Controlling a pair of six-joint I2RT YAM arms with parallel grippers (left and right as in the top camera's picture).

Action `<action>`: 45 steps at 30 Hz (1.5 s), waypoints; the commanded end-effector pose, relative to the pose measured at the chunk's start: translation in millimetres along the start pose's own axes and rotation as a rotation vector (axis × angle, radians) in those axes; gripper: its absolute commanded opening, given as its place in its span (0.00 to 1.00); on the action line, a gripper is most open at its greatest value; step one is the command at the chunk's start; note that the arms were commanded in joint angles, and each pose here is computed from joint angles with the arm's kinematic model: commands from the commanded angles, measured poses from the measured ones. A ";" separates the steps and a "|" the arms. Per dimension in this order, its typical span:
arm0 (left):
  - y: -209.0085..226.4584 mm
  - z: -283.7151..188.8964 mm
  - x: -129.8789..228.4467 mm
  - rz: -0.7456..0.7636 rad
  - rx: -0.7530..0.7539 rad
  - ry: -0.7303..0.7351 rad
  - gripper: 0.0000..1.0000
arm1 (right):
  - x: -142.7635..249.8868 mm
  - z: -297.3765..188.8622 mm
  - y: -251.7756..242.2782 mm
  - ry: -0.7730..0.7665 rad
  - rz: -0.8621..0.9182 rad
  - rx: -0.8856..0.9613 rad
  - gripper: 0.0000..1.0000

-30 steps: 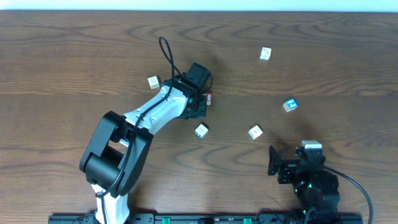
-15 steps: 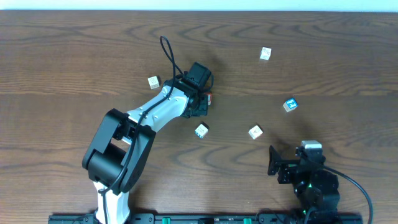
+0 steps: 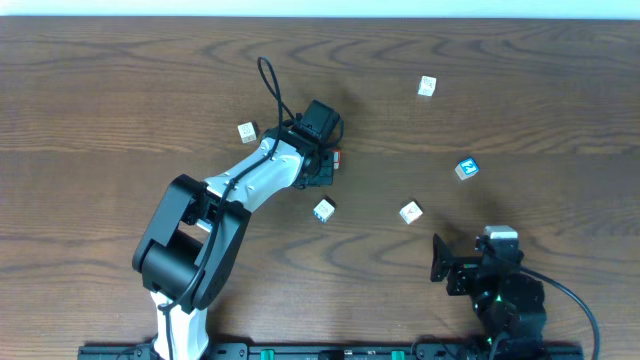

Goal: Spell out Ai2
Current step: 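Push the 'A' block upright against the 'I' block with left gripper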

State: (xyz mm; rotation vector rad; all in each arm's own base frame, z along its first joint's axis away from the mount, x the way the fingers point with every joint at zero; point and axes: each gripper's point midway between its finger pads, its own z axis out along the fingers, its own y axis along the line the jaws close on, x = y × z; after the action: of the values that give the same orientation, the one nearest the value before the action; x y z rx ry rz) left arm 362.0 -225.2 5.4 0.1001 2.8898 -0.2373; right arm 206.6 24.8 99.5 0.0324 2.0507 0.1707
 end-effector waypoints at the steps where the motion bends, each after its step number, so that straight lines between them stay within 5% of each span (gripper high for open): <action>1: 11.7 8.5 3.5 0.021 -0.052 0.008 0.06 | 1.2 0.6 -0.6 0.000 -0.002 0.000 0.99; 23: 17.8 -2.6 15.5 0.021 -0.076 0.054 0.06 | 1.1 0.6 -0.6 -0.001 -0.002 0.000 0.99; 29: 39.9 -23.1 -10.1 0.018 -0.204 -0.076 0.06 | 1.2 0.6 -0.6 0.000 -0.002 0.000 0.99; 45: 43.8 -3.9 -39.4 -0.040 -0.136 -0.150 0.06 | 1.1 0.6 -0.6 -0.001 -0.002 0.000 0.99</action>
State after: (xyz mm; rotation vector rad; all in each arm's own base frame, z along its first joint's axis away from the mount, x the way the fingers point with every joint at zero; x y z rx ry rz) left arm 406.5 -181.6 25.0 -0.0153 2.7216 -0.0459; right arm 206.6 24.8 99.5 0.0324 2.0507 0.1707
